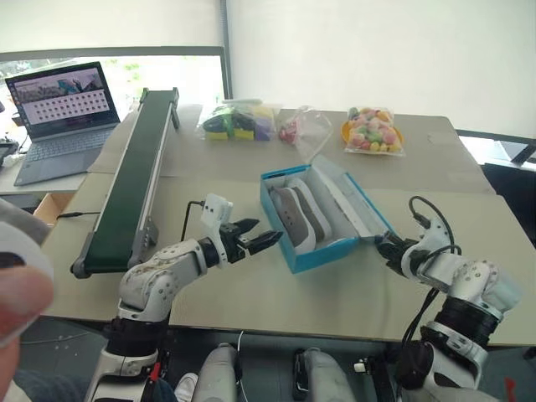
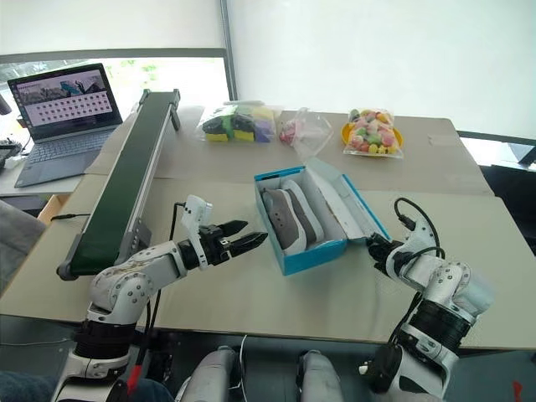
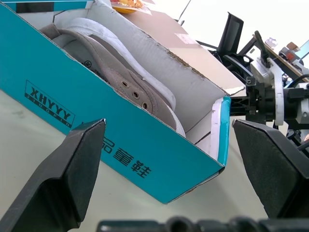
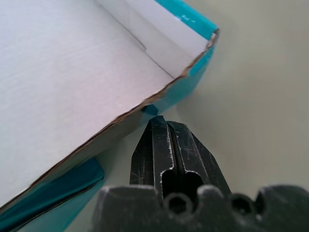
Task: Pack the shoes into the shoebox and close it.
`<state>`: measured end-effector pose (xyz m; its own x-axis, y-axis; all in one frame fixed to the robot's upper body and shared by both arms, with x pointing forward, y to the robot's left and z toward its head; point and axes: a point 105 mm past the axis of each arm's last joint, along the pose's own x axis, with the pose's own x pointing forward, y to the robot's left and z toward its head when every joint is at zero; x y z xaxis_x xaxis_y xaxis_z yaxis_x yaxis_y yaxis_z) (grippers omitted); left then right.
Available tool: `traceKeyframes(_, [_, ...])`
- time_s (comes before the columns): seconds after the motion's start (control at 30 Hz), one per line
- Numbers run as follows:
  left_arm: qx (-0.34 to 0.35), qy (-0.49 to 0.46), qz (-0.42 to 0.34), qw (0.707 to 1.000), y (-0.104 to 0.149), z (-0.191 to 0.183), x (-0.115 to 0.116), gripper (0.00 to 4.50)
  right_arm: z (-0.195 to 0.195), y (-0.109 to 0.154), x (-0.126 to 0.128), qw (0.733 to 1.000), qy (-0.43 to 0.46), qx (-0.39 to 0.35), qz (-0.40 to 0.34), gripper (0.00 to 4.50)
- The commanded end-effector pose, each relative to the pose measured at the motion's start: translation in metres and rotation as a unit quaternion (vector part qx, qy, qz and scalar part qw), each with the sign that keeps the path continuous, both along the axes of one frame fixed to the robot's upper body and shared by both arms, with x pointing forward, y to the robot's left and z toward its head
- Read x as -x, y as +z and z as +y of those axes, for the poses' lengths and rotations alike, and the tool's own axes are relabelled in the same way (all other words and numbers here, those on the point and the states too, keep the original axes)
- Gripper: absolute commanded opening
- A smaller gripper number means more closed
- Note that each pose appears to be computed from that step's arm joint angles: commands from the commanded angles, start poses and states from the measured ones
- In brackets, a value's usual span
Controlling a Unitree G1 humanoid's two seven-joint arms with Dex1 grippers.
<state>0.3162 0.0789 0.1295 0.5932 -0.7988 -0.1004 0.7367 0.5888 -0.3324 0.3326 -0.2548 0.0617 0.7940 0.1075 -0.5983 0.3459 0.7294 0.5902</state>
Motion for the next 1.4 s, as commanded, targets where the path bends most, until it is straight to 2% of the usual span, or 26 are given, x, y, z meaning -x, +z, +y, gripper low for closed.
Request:
traceKeyframes(0.03, [-0.013,-0.020,-0.047,0.999,0.015,-0.001,0.003,4.50,-0.004,0.010,-0.009,0.997,-0.042,-0.051,-0.032,0.05])
traceKeyframes(0.27, [-0.030,-0.029,-0.062,0.997,0.020,0.004,0.004,4.50,0.013,0.001,-0.026,0.981,-0.101,-0.157,-0.050,0.05])
traceKeyframes(0.4, [-0.034,-0.030,-0.065,0.997,0.022,0.005,0.003,4.50,0.025,-0.002,-0.041,0.959,-0.139,-0.237,-0.078,0.05])
traceKeyframes(0.5, [-0.035,-0.034,-0.066,0.997,0.022,0.004,0.003,4.50,0.023,-0.001,-0.050,0.945,-0.166,-0.264,-0.104,0.05])
traceKeyframes(0.57, [-0.036,-0.038,-0.065,0.997,0.022,0.003,0.004,4.50,0.016,0.001,-0.054,0.941,-0.183,-0.255,-0.127,0.05])
traceKeyframes(0.7, [-0.037,-0.042,-0.063,0.996,0.021,0.002,0.005,4.50,-0.003,0.027,-0.060,0.923,-0.211,-0.224,-0.229,0.05])
traceKeyframes(0.77, [-0.038,-0.043,-0.063,0.996,0.021,0.002,0.005,4.50,-0.005,0.038,-0.061,0.923,-0.201,-0.194,-0.264,0.05])
traceKeyframes(0.9, [-0.040,-0.042,-0.061,0.996,0.022,0.003,0.005,4.50,0.004,0.096,-0.057,0.888,-0.144,-0.178,-0.399,0.05])
traceKeyframes(1.03, [-0.040,-0.043,-0.058,0.997,0.021,0.002,0.007,4.50,0.024,0.137,-0.045,0.858,-0.078,-0.173,-0.477,0.05])
traceKeyframes(1.13, [-0.039,-0.044,-0.054,0.997,0.019,0.000,0.008,4.50,0.061,0.188,-0.025,0.808,0.026,-0.183,-0.560,0.05])
traceKeyframes(1.2, [-0.039,-0.045,-0.054,0.997,0.019,-0.001,0.008,4.50,0.098,0.208,-0.014,0.792,0.125,-0.152,-0.578,0.05])
traceKeyframes(1.23, [-0.039,-0.046,-0.053,0.997,0.019,-0.002,0.008,4.50,0.122,0.212,-0.009,0.788,0.190,-0.122,-0.574,0.05])
traceKeyframes(1.3, [-0.039,-0.048,-0.054,0.997,0.019,-0.003,0.008,4.50,0.171,0.202,-0.001,0.779,0.327,-0.018,-0.535,0.05])
traceKeyframes(1.4, [-0.039,-0.048,-0.054,0.997,0.019,-0.004,0.008,4.50,0.196,0.180,-0.003,0.768,0.405,0.071,-0.490,0.05])
